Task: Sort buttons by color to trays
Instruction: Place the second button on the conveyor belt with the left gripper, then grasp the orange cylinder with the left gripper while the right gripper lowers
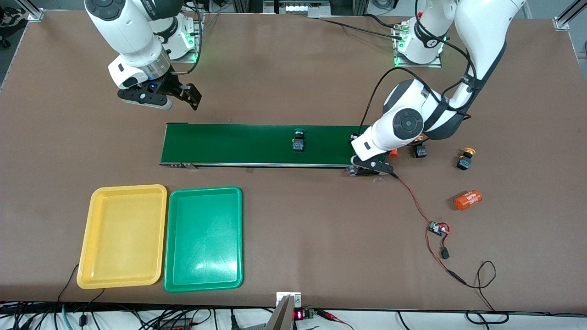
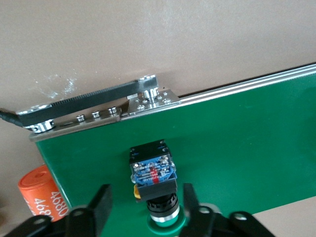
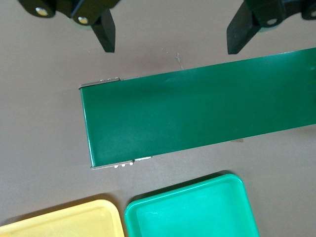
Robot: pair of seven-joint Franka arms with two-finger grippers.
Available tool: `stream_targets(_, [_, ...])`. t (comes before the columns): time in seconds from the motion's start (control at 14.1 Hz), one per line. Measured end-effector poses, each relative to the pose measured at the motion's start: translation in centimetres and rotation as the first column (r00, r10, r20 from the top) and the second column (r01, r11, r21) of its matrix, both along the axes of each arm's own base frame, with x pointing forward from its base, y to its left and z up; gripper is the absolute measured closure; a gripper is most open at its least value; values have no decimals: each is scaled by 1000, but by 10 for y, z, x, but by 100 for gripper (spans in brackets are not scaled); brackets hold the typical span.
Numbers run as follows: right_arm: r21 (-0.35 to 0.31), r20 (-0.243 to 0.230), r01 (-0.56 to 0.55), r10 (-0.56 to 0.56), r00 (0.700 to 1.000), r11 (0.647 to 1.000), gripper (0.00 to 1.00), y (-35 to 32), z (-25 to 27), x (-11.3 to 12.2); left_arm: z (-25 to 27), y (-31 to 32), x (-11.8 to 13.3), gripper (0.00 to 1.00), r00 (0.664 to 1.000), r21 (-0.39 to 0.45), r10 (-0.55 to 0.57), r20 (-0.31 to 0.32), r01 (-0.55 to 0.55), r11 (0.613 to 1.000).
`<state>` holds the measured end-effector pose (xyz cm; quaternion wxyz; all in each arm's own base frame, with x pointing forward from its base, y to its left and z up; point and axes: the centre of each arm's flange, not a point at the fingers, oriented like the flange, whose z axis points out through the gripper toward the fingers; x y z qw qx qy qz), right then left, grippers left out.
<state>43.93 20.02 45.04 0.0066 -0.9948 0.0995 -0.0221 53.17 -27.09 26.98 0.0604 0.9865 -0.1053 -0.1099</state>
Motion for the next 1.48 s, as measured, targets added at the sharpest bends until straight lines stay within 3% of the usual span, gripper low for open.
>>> stream_targets(0.21, [0, -1, 5, -5, 1000, 1000, 0, -2, 0, 1, 26, 15, 12, 1, 998, 6, 30, 55, -30, 1000])
stream_targets(0.35, [0, -1, 7, -7, 1000, 1000, 0, -3, -1, 2, 39, 57, 29, 0, 993, 22, 98, 68, -99, 995])
stream_targets(0.57, [0, -2, 7, -7, 1000, 1000, 0, -3, -1, 2, 24, 133, 39, 0, 993, 37, 122, 4, -122, 992])
stream_targets(0.71, [0, -2, 7, -7, 1000, 1000, 0, -3, -2, 3, 3, 166, 34, 0, 992, 33, 121, -42, -119, 992])
stream_targets(0.85, [6, 10, 6, -6, 1000, 1000, 0, -2, -4, 5, -19, 174, 19, 0, 989, 37, 120, -87, -117, 992])
stream_targets(1.06, [20, 30, -9, 8, 1000, 1000, 0, 8, -15, 11, -46, 165, -3, 0, 991, 26, 110, -83, -108, 994])
stream_targets(1.48, [23, 3, -97, 97, 995, 995, 0, 56, -44, 9, -60, 164, -15, 0, 989, 23, 109, -95, -108, 994])
